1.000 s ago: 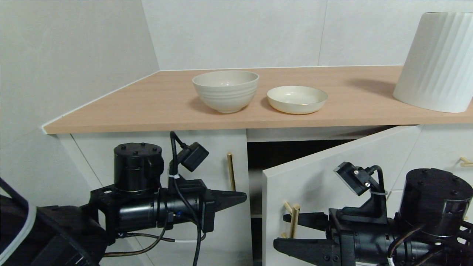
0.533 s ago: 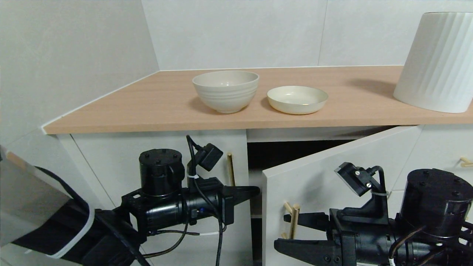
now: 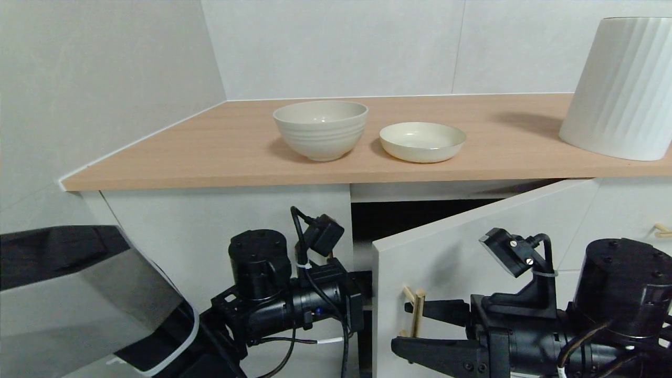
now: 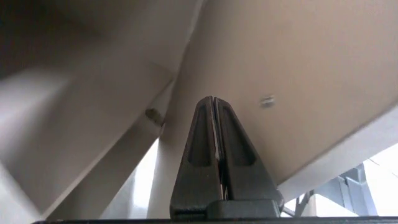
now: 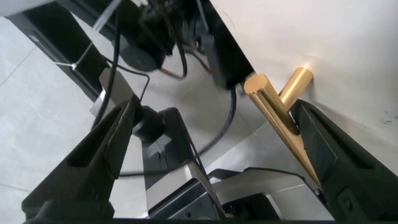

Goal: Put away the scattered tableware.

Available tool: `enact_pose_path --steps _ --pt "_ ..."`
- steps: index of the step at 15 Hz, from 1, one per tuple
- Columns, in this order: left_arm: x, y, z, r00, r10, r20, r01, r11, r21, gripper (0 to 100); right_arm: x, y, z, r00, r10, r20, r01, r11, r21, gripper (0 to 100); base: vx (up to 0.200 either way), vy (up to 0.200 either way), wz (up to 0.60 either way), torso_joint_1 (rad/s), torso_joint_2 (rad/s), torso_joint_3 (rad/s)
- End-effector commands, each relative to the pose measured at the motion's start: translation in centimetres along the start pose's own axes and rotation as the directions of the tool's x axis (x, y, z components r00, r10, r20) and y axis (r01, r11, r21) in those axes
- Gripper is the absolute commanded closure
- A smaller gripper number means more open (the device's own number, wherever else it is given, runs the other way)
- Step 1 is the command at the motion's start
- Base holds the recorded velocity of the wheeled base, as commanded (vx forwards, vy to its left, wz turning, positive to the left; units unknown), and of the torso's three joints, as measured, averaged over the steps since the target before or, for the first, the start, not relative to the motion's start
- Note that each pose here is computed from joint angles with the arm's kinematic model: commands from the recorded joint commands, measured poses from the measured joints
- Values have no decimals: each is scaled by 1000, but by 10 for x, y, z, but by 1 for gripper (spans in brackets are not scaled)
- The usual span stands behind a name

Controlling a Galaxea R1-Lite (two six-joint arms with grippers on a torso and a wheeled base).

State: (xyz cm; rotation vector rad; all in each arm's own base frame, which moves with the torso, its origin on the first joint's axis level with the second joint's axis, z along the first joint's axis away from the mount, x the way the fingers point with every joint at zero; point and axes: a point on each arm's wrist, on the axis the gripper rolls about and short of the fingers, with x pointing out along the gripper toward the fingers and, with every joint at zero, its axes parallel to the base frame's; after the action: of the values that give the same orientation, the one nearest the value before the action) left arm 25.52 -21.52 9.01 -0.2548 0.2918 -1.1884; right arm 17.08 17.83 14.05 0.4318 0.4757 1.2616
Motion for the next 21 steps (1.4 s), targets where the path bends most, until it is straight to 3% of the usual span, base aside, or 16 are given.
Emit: enact_pose_path --steps 1,7,9,10,11,13,16,19,21 --pt "5 -5 -4 1000 -21 -6 21 1000 3 100 0 0 0 1000 -4 4 4 1000 -2 0 0 0 0 0 0 0" --pt "5 -8 0 1000 -27 16 26 999 19 100 -10 -7 -10 992 -127 20 127 992 -27 0 0 0 0 0 0 0" --pt "4 -9 2 999 -28 21 28 999 22 100 -24 -13 -26 959 -283 31 284 953 -108 0 0 0 0 0 0 0" --pt "4 -9 3 999 -29 25 29 999 25 100 -38 -11 -32 921 -384 68 390 908 -151 0 0 0 0 0 0 0" --pt "5 -9 5 999 -31 30 30 999 28 100 -45 -5 -30 906 -408 108 421 893 -158 0 0 0 0 0 0 0" --pt "10 -7 7 999 -36 38 34 999 34 100 -60 11 -24 904 -400 149 422 891 -168 0 0 0 0 0 0 0" --pt "9 -8 7 999 -37 37 35 999 33 100 -77 25 -21 892 -446 76 453 879 -147 0 0 0 0 0 0 0" --pt "10 -12 6 998 -48 31 47 998 33 100 -89 37 -16 891 -443 98 454 879 -149 0 0 0 0 0 0 0" --pt "10 -13 6 998 -49 31 48 998 33 100 -90 36 -17 887 -457 69 462 875 -143 0 0 0 0 0 0 0"
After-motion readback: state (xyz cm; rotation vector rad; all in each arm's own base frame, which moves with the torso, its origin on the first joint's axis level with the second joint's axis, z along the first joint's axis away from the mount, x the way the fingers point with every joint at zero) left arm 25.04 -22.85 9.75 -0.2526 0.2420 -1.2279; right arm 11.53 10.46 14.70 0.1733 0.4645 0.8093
